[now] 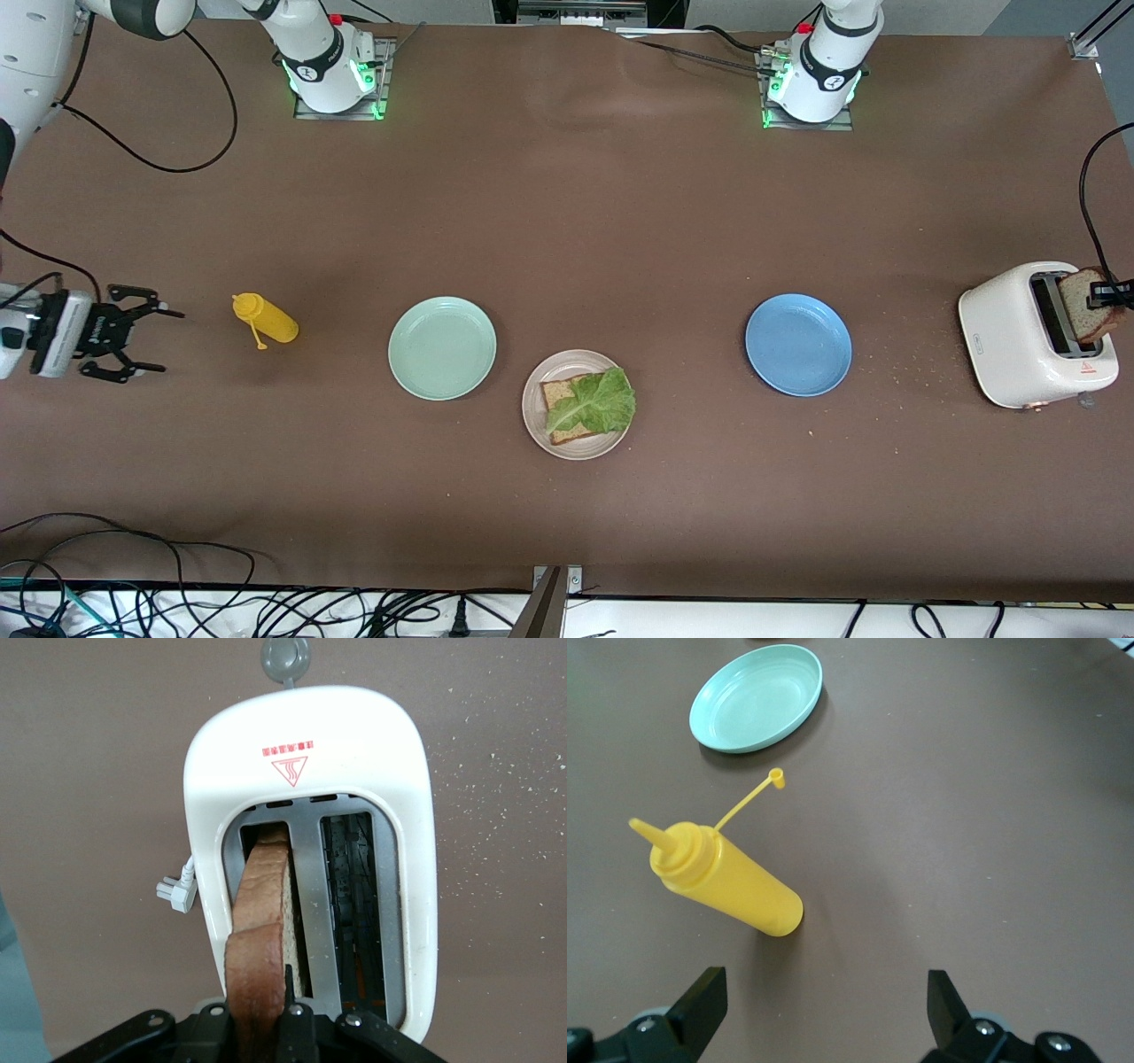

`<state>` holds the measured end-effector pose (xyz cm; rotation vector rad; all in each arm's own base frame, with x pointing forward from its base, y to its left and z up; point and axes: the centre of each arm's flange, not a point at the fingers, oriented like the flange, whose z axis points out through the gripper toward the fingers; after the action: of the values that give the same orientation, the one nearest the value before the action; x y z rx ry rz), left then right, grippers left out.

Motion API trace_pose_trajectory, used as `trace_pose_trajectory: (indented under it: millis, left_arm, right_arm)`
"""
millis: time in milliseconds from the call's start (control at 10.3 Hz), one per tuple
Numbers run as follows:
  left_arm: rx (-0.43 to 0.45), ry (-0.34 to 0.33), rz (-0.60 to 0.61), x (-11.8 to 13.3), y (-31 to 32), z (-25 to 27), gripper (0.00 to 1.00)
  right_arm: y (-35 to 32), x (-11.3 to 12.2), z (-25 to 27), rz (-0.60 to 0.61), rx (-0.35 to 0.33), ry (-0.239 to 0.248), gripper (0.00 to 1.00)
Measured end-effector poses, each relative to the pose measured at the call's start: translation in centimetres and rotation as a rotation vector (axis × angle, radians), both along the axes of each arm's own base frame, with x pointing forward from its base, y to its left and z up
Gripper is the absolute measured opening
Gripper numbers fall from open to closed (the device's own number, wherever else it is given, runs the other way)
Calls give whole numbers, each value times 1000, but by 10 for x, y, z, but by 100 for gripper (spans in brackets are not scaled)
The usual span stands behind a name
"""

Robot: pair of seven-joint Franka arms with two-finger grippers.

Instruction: Make sandwich on beige plate with both arms

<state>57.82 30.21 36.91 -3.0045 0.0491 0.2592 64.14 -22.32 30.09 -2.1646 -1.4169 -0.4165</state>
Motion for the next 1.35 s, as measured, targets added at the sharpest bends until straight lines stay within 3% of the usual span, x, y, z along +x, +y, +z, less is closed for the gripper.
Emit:
trace_pose_trajectory:
  millis: [193, 483, 580, 966, 1353]
  left_arm:
    - [-10, 5, 5, 7, -7, 34, 9]
    - [-99, -59, 19, 22, -31, 116, 9]
    - [-143, -60, 15, 25, -43, 129, 9]
    - [-391, -34, -19, 42, -114, 122, 9]
    - [-642, 44, -20, 71, -220, 83, 9]
  right_arm:
    - [-1, 8, 38, -93, -15, 98, 100]
    - [20, 15, 101, -268, -20, 294, 100]
    - [28, 17, 115, -296, -37, 325, 100]
    - [55, 27, 131, -330, -127, 368, 100]
    - [95, 42, 168, -622, -187, 497, 100]
